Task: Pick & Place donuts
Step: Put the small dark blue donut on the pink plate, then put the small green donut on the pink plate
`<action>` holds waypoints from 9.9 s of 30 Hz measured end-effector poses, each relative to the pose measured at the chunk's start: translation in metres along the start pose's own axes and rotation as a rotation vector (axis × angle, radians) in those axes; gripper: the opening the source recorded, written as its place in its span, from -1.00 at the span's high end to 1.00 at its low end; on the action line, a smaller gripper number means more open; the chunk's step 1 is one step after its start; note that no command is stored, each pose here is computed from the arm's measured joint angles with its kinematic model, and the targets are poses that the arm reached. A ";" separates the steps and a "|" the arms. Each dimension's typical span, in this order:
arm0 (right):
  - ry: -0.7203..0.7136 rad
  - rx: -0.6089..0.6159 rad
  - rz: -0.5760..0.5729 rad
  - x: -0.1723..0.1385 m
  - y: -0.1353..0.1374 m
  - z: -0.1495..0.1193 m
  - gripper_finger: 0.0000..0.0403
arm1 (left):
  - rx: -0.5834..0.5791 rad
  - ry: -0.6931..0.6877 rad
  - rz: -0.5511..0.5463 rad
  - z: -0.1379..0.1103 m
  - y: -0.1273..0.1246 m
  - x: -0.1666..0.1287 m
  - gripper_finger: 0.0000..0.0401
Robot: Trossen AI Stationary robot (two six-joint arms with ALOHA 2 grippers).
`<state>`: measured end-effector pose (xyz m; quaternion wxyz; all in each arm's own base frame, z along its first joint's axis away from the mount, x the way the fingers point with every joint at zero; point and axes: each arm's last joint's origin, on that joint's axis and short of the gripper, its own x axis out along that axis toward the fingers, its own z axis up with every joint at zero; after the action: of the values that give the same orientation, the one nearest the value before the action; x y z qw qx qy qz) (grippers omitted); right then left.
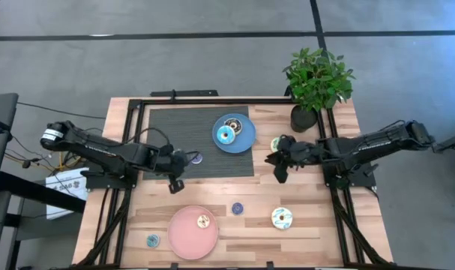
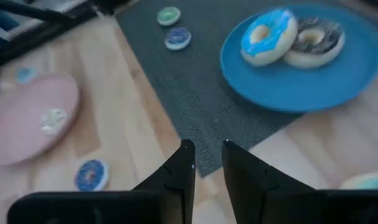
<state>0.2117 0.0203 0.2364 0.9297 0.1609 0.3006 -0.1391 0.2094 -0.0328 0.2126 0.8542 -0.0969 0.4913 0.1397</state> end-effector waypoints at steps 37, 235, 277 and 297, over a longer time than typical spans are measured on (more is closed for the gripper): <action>0.547 0.611 -0.373 0.135 0.171 0.013 -0.61 | 0.030 -0.304 -0.359 -0.091 0.026 -0.032 1.00; 0.545 -0.041 0.014 0.155 0.135 0.061 0.80 | 0.022 -0.394 -0.356 -0.084 0.024 -0.035 1.00; 0.357 0.245 -0.381 0.020 -0.026 -0.031 0.87 | -0.727 -0.772 -0.065 -0.061 0.046 -0.041 0.01; 0.183 0.584 -0.169 0.024 0.008 -0.023 0.89 | -0.679 -0.146 0.041 -0.038 0.101 0.007 -0.38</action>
<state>0.2215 0.0321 0.2061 0.7983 0.4073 0.3429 -0.2813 0.1484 0.0520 0.1847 0.8033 -0.3553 0.3561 0.3188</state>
